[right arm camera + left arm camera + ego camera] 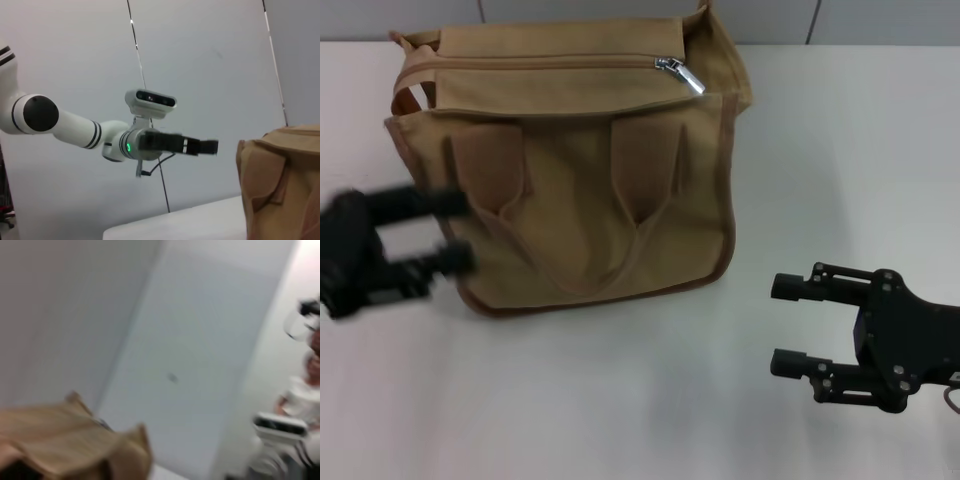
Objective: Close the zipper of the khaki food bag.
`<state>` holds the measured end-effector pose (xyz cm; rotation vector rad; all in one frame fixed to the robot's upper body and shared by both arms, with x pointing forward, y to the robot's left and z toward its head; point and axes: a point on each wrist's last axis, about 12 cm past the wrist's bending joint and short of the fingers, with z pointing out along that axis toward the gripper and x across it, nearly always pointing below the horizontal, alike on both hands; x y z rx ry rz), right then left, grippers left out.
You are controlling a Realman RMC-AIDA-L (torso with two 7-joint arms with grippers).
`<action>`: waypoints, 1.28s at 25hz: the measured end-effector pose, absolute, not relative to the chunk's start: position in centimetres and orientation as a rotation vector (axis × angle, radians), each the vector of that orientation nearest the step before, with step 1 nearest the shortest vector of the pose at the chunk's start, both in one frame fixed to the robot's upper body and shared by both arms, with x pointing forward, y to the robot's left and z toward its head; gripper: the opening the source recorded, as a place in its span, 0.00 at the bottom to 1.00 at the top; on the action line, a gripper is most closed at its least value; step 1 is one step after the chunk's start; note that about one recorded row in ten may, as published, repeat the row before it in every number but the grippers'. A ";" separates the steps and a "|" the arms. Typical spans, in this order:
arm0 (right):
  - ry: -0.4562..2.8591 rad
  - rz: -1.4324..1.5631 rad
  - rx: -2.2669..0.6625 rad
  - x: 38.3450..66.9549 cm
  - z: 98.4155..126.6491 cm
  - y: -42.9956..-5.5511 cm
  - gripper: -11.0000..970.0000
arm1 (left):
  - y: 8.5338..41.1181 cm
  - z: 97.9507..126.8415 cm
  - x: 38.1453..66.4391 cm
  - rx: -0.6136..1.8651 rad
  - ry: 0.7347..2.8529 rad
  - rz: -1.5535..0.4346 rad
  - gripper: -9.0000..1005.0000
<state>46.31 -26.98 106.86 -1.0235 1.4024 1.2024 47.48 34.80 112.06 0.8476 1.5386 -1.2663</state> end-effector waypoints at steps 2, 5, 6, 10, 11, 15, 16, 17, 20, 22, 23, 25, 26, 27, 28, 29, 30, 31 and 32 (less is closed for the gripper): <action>1.416 1.207 -1.034 46.4 106.7 -26.8 0.73 | 33.7 111.1 47.1 0.918 1.513 -1.274 0.69; 1.441 1.212 -1.046 46.5 106.3 -26.5 0.73 | 32.2 109.6 46.4 1.019 1.477 -1.254 0.69; 1.450 1.213 -1.049 46.6 106.2 -26.4 0.73 | 32.0 109.4 46.3 1.032 1.475 -1.248 0.69; 1.481 1.209 -1.071 46.6 105.6 -25.9 0.73 | 30.8 108.1 46.1 1.089 1.483 -1.212 0.69; 1.487 1.206 -1.078 46.7 105.5 -25.8 0.73 | 30.8 108.1 46.1 1.089 1.483 -1.212 0.69; 1.527 1.195 -1.091 46.7 104.9 -25.6 0.73 | 29.6 106.5 46.0 1.117 1.546 -1.177 0.72; 1.536 1.192 -1.095 46.8 104.7 -25.4 0.73 | 29.6 106.5 46.0 1.117 1.546 -1.177 0.74; 1.536 1.192 -1.095 46.8 104.7 -25.4 0.73 | 29.6 106.5 46.0 1.117 1.546 -1.177 0.75; 1.537 1.192 -1.104 46.8 104.7 -25.3 0.73 | 29.3 106.1 46.4 1.114 1.569 -1.206 0.76; 1.537 1.192 -1.106 46.8 104.7 -25.3 0.73 | 29.3 106.1 46.4 1.117 1.571 -1.207 0.76; 1.538 1.192 -1.106 46.8 104.7 -25.3 0.73 | 29.2 106.1 46.4 1.120 1.571 -1.208 0.76; 1.538 1.192 -1.106 46.8 104.7 -25.3 0.73 | 29.2 106.0 46.4 1.125 1.575 -1.210 0.76; 1.537 1.192 -1.107 46.8 104.7 -25.3 0.73 | 29.2 106.0 46.4 1.126 1.577 -1.211 0.76; 1.537 1.192 -1.107 46.8 104.7 -25.3 0.73 | 29.2 106.0 46.4 1.126 1.578 -1.211 0.76; 1.536 1.190 -1.108 46.8 104.7 -25.3 0.73 | 29.2 106.0 46.4 1.126 1.578 -1.211 0.76; 1.534 1.188 -1.109 46.8 104.7 -25.3 0.73 | 29.2 106.0 46.4 1.127 1.579 -1.211 0.76; 1.534 1.188 -1.109 46.8 104.7 -25.3 0.73 | 29.2 106.0 46.4 1.127 1.579 -1.211 0.76; 1.530 1.185 -1.108 46.9 104.7 -25.3 0.73 | 29.3 106.0 46.4 1.127 1.579 -1.211 0.76; 1.527 1.183 -1.106 46.9 104.7 -25.3 0.73 | 29.3 106.0 46.4 1.128 1.581 -1.211 0.76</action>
